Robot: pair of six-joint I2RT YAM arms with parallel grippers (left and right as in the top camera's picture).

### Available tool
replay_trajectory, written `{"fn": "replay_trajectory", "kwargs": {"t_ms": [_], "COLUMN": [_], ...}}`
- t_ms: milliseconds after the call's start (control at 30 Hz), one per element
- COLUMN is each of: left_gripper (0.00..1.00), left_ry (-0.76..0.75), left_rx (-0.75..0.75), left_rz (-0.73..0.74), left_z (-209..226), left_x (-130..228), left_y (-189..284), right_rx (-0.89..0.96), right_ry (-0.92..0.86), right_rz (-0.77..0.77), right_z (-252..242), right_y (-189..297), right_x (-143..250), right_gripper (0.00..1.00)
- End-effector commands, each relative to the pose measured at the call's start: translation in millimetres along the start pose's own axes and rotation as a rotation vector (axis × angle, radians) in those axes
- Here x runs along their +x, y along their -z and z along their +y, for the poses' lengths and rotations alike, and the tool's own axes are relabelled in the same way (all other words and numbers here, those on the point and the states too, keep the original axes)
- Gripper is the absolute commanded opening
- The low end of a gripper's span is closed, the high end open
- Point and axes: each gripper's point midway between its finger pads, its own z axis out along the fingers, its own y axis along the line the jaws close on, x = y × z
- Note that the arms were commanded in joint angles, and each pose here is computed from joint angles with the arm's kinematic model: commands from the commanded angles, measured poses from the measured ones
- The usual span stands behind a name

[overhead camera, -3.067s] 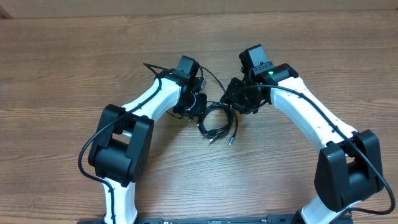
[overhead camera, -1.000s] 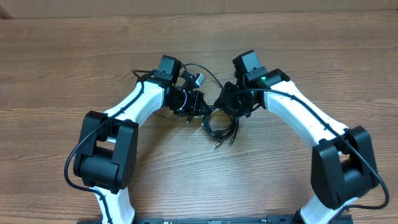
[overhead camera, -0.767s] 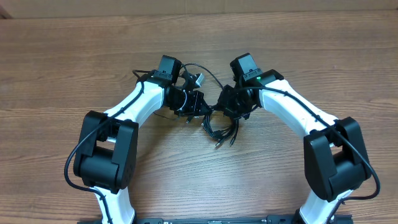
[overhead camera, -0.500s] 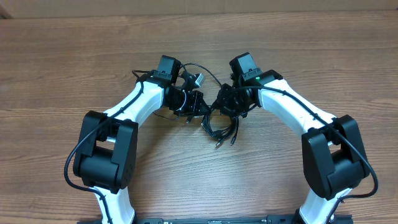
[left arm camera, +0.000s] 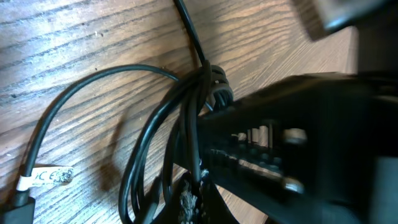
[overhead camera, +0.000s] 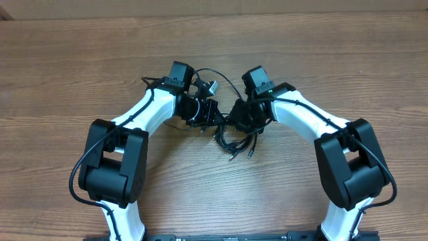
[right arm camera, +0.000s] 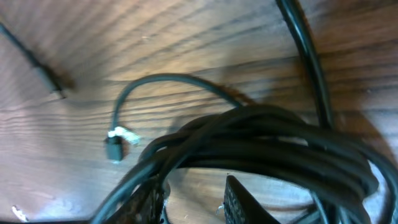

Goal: Untangle cables

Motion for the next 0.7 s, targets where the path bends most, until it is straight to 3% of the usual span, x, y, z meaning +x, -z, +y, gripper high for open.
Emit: {"fn": "replay_trajectory", "kwargs": {"t_ms": [0,133,233,500,600,667], "left_gripper": [0.04,0.04,0.04,0.04,0.04,0.04], "left_ry": [-0.015,-0.014,-0.013,-0.007,-0.007,-0.002], "left_rx": [0.048,0.044,0.044,0.032,0.032,0.033], "left_rz": [-0.007,-0.007,-0.007,-0.007,-0.007,-0.009], "left_z": [-12.9,-12.0,-12.0,-9.8,-9.9,-10.1], "left_x": [-3.4,-3.0,-3.0,-2.7,-2.8,-3.4], "left_y": [4.0,3.8,3.8,3.7,3.7,3.7], "right_rx": [0.061,-0.003,-0.15,-0.197,-0.247,-0.197], "right_ry": [-0.026,0.015,0.071,0.049,0.062,0.028], "right_rz": [0.02,0.037,0.038,0.069,0.062,0.021], "right_z": [-20.7,-8.5,22.4,29.4,37.7,36.1], "right_y": [-18.9,-18.5,-15.5,-12.7,-9.6,-33.4], "right_x": [5.2,5.1,-0.4,2.4,-2.8,-6.4], "right_gripper": [0.3,0.25,0.3,0.27,0.38,0.38]}}
